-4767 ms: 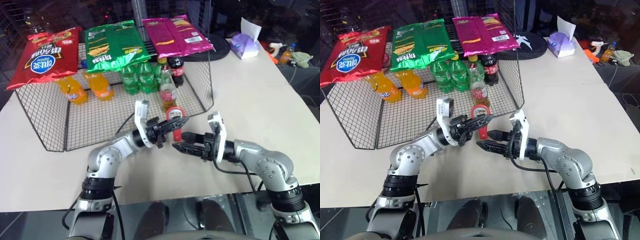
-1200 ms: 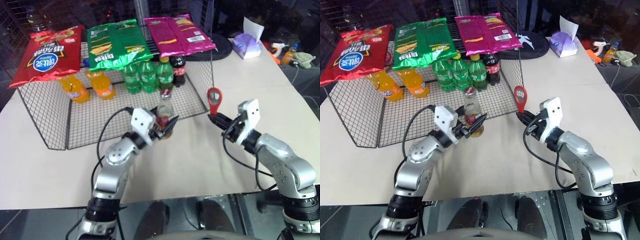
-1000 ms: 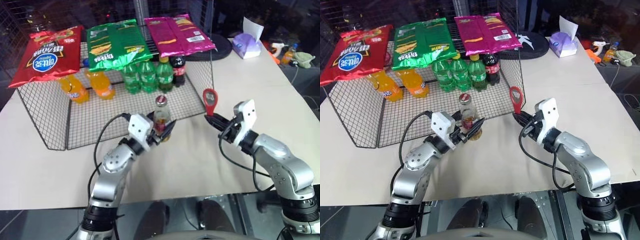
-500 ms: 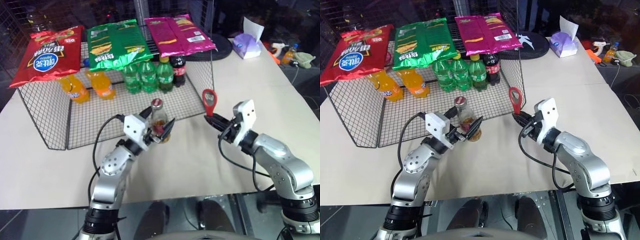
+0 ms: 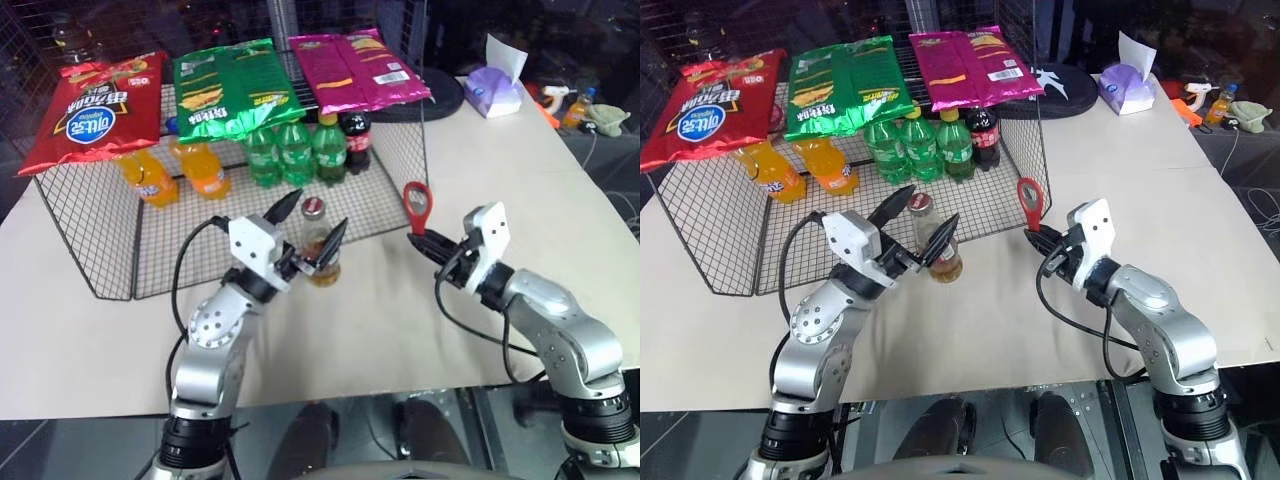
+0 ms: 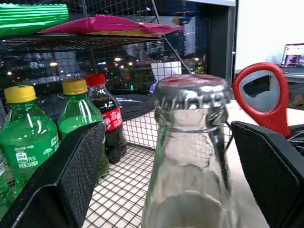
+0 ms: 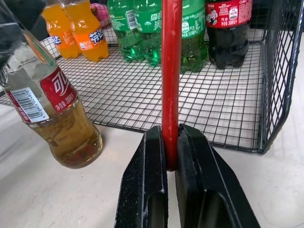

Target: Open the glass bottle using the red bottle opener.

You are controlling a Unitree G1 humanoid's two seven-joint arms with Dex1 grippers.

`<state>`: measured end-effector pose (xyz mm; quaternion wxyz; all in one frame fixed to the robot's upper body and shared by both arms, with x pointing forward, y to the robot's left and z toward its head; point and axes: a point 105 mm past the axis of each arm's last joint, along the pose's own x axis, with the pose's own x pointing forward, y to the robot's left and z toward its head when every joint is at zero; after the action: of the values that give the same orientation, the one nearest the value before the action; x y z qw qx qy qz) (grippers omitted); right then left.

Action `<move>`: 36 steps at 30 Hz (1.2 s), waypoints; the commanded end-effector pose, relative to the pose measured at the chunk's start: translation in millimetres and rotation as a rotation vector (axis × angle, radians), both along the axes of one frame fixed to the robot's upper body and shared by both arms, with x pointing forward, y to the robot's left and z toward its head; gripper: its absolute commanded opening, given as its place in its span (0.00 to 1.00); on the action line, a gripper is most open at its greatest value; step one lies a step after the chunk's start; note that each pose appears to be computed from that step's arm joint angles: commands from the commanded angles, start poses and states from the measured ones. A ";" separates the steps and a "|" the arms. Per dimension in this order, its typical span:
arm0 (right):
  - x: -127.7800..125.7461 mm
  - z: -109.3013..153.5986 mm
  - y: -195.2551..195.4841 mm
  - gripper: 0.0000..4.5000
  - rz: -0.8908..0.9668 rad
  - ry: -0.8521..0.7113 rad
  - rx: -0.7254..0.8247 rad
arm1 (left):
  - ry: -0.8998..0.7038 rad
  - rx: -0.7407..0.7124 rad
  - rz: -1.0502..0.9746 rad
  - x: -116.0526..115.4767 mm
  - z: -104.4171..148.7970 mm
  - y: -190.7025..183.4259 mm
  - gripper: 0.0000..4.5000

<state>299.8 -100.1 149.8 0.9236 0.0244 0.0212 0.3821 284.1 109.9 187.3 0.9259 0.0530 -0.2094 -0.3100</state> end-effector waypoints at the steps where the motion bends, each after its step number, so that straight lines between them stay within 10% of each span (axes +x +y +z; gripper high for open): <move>1: -2.9 6.9 2.9 0.00 0.020 -0.042 0.008 | -0.041 0.002 -0.032 -11.8 11.9 -4.0 0.97; 5: -2.0 6.6 3.7 0.00 0.026 -0.042 0.006 | -0.013 -0.014 -0.039 -13.3 9.5 -3.2 0.92; 13: -2.3 6.9 5.0 0.00 0.033 -0.048 0.000 | 0.028 -0.017 -0.041 -12.4 2.5 -3.2 0.21; 36: 7.4 34.1 90.3 0.00 0.091 -0.750 -0.419 | 0.078 0.010 -0.030 -12.0 -13.8 -1.2 0.20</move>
<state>315.3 -18.3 171.7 0.8517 -0.2963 -0.1909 0.3877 270.3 110.7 187.2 0.9240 0.0440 -0.2033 -0.3210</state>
